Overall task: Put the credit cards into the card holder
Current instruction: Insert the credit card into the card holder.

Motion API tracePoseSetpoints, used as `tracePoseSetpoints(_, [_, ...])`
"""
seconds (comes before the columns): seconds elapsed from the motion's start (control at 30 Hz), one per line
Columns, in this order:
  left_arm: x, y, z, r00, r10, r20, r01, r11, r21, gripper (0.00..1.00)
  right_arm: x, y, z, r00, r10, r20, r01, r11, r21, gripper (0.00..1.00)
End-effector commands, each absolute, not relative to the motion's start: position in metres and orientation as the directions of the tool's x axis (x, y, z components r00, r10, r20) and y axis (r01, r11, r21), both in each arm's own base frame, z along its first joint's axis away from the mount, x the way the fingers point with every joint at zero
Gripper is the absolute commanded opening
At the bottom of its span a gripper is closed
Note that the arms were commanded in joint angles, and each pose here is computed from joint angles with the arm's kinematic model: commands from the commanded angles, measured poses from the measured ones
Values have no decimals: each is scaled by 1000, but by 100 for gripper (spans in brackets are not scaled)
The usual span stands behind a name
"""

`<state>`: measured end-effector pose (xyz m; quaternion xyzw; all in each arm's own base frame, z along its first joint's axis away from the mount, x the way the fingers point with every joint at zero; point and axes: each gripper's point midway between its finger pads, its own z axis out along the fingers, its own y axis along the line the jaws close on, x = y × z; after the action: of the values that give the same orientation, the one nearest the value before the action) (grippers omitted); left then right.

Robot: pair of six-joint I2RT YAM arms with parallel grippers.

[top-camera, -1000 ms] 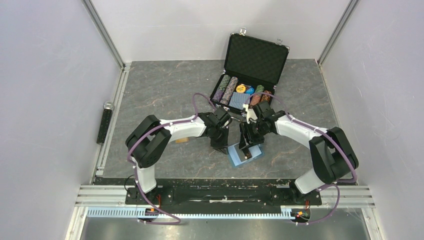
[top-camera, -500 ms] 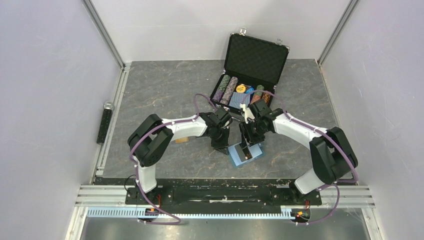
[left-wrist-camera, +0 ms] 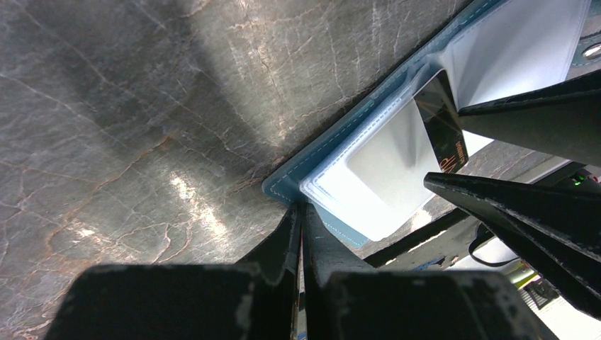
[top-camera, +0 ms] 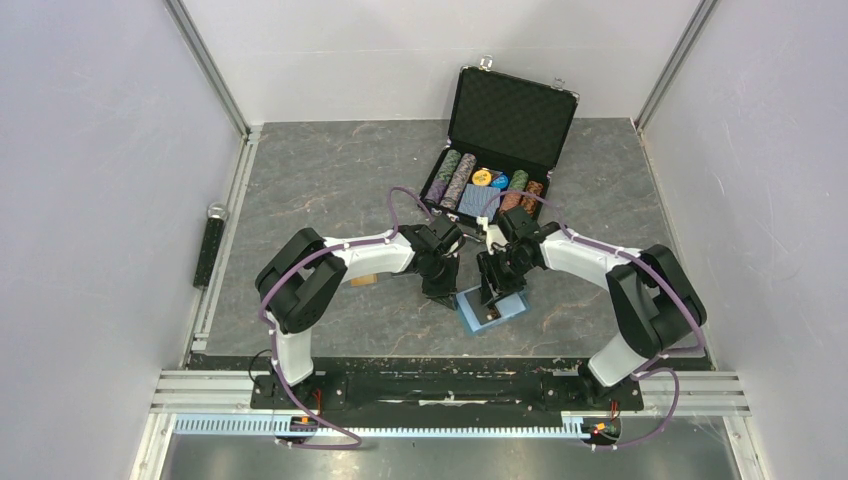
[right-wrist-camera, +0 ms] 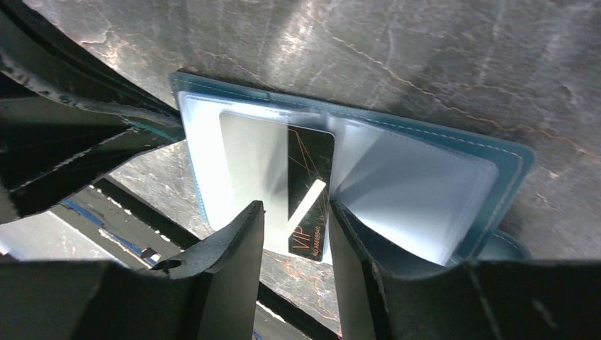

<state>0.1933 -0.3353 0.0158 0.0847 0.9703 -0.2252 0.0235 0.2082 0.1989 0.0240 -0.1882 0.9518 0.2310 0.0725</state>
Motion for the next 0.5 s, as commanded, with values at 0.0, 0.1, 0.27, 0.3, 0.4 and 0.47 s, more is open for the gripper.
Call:
tracePoseSetpoints(0.0, [193,-336,9,-976,198,-89,217,882,-419,6,206,217,30,-913,-332,-238,-408,770,490,39])
tracePoseSetpoints(0.1, [193,-337,10,-975,203,-90,221,881,-418,6,203,223,32,-912,-337,-232,-409,753,516,34])
tracePoseSetpoints(0.27, [196,-338,13,-974,206,-98,228,882,-413,6,199,233,38,-912,-344,-222,-408,721,559,31])
tracePoseSetpoints(0.3, [196,-338,13,-973,206,-99,229,882,-412,6,198,235,40,-913,-342,-222,-406,714,571,30])
tracePoseSetpoints(0.4, [198,-337,14,-972,209,-104,234,886,-401,6,195,240,45,-919,-334,-210,-390,695,604,28])
tracePoseSetpoints(0.47, [201,-336,15,-971,213,-109,239,891,-387,6,192,241,46,-925,-326,-194,-374,691,619,27])
